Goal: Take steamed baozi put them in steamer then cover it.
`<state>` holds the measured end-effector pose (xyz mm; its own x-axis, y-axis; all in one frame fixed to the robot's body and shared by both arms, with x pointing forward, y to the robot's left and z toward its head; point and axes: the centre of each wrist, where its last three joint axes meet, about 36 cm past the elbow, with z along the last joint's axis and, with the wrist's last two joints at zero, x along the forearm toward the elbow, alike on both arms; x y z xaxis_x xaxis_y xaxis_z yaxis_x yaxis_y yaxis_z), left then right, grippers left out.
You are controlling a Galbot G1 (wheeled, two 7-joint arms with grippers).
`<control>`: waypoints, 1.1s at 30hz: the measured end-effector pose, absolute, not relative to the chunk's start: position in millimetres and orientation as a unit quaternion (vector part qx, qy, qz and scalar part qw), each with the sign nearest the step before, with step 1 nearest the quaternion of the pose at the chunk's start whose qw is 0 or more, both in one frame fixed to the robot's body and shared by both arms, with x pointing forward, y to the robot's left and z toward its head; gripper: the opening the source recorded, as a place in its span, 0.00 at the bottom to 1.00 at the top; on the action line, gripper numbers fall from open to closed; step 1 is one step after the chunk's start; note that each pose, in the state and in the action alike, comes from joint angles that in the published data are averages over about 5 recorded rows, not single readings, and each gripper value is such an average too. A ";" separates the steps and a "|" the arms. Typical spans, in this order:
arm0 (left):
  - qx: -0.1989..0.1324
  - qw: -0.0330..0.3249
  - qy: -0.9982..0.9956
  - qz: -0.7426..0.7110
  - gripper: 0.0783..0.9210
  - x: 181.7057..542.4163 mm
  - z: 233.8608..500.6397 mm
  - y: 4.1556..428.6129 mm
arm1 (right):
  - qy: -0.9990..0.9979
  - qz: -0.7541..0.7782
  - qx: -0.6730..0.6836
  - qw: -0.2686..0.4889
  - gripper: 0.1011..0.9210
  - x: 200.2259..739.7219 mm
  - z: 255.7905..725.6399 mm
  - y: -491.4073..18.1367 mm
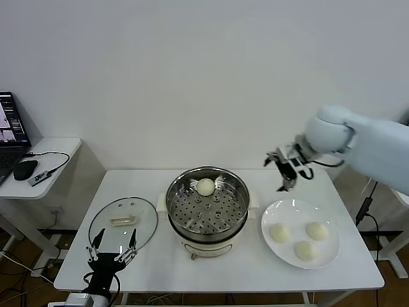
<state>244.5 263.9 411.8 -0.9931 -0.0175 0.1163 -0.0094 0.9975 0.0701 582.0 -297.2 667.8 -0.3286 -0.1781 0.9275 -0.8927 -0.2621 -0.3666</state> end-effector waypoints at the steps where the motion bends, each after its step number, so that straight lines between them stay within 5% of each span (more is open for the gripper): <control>1: 0.007 0.059 -0.998 -0.035 0.88 244.4 411.4 264.3 | -0.538 0.611 0.500 0.297 0.88 579.3 661.6 -304.8; 16: 0.017 0.066 -0.997 -0.037 0.88 244.2 405.8 267.1 | -0.539 0.574 0.487 0.378 0.88 552.0 548.5 -363.0; 33: 0.027 0.071 -0.996 -0.040 0.88 243.7 401.6 272.5 | -0.527 0.564 0.502 0.389 0.88 571.6 476.3 -337.0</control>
<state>243.7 272.5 401.6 -0.9884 -0.0597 0.1393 -0.0482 0.9953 0.0845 571.6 -337.0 476.3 -0.1919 -0.0902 0.9773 -0.9689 -0.1413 -0.2033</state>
